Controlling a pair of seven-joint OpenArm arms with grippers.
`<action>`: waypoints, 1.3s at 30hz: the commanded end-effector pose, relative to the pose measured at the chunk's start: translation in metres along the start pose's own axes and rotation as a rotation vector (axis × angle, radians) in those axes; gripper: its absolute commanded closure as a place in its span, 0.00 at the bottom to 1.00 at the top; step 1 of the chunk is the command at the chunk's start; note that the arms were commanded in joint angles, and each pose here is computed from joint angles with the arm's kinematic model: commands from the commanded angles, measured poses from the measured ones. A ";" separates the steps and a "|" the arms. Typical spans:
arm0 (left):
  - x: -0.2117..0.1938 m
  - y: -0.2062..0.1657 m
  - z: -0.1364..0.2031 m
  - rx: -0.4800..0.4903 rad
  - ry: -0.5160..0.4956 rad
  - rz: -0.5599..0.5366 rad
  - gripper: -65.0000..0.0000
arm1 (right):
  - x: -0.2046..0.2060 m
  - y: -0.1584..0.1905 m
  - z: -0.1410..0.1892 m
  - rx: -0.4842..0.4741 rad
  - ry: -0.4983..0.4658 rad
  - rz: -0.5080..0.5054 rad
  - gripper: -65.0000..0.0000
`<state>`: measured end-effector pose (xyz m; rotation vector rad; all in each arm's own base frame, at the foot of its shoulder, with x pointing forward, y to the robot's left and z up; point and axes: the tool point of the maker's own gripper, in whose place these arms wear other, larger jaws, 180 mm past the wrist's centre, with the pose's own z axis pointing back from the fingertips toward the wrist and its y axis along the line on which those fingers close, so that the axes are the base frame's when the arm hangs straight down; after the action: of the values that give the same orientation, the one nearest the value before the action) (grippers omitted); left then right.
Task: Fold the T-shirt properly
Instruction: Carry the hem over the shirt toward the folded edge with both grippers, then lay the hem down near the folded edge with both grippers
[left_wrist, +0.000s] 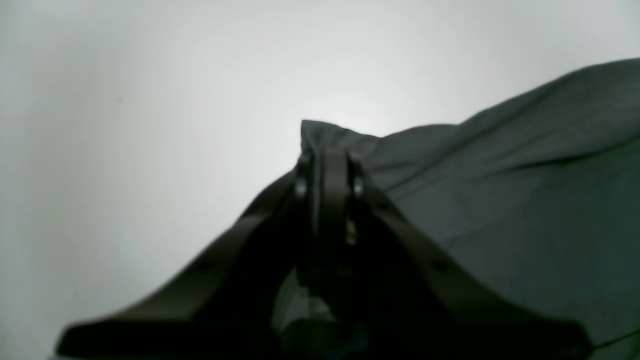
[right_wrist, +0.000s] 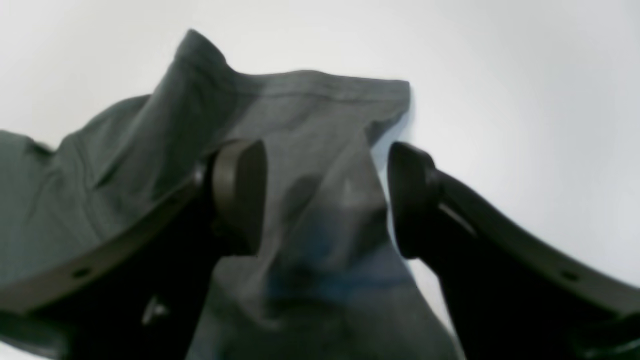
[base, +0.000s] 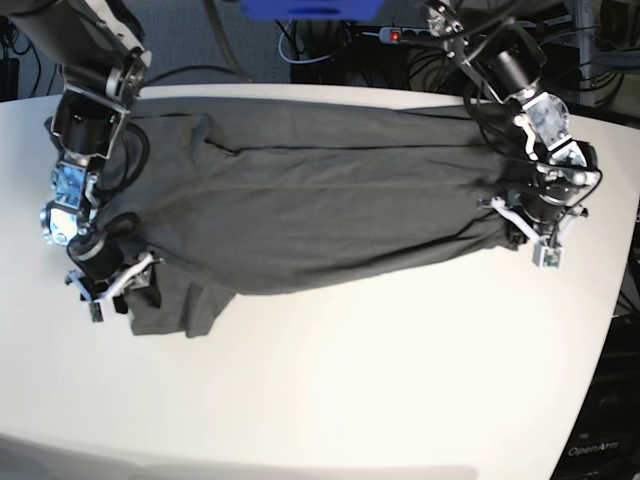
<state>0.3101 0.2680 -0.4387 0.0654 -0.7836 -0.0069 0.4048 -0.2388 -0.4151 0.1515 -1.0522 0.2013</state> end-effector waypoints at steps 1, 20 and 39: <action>-0.017 0.006 0.001 0.029 0.092 -0.032 0.96 | 0.027 -0.010 0.000 -0.015 -0.072 0.009 0.52; -0.016 0.006 0.001 0.028 0.089 -0.030 0.96 | 0.023 -0.012 0.004 -0.023 -0.080 0.002 0.98; 0.007 0.014 0.012 0.047 0.002 -0.005 0.96 | 0.043 -0.013 0.078 -0.130 -0.213 0.171 0.98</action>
<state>0.3032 0.2724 -0.4318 0.0807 -0.7765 0.0119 0.3503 -0.2595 -0.3660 -0.0208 -1.2017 0.2734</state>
